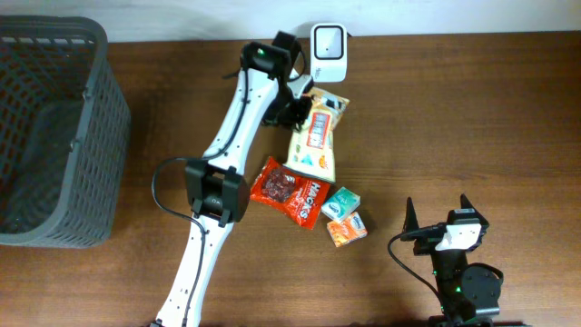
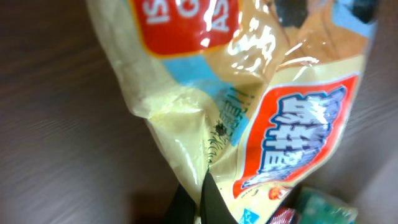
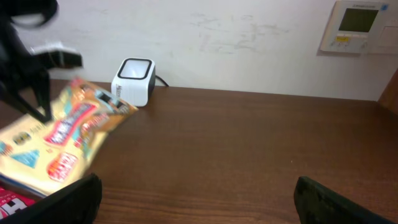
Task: Scan the item barcode
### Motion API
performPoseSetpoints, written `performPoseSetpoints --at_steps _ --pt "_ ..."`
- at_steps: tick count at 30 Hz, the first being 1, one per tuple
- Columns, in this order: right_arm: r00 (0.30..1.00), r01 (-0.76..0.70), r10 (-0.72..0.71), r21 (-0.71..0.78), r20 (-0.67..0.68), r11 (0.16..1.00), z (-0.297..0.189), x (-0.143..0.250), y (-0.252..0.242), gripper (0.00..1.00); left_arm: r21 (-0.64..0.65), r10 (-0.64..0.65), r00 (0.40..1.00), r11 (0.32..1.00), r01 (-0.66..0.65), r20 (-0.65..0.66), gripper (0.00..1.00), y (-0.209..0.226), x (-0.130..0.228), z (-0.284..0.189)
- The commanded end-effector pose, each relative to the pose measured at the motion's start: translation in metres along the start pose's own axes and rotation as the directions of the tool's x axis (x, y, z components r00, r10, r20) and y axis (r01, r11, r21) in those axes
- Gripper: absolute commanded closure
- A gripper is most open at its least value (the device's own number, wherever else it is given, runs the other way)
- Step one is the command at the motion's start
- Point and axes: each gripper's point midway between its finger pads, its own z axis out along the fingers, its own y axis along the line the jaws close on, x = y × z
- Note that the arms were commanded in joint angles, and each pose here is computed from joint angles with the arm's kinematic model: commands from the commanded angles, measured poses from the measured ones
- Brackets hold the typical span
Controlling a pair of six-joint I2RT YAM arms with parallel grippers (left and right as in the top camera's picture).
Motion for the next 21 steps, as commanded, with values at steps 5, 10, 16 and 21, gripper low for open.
performPoseSetpoints --at_steps 5,10,16,21 --pt "1.000 -0.008 0.009 0.009 -0.007 1.000 0.000 0.004 -0.002 0.02 -0.345 0.036 0.968 0.937 0.054 0.247 1.00 0.035 -0.019 -0.103" --pt "1.000 -0.008 0.009 0.009 -0.007 1.000 0.000 0.004 -0.002 0.02 -0.591 0.072 0.949 0.796 0.131 0.308 1.00 0.066 -0.018 -0.147" --pt "1.000 -0.008 0.009 0.009 -0.007 1.000 0.000 0.004 -0.002 0.02 -0.738 0.148 0.936 0.659 0.147 0.319 1.00 0.059 -0.018 -0.171" --pt "1.000 -0.008 0.009 0.009 -0.007 1.000 0.000 0.004 -0.002 0.02 -0.731 0.162 0.935 0.670 0.131 0.316 1.00 0.033 -0.017 -0.157"
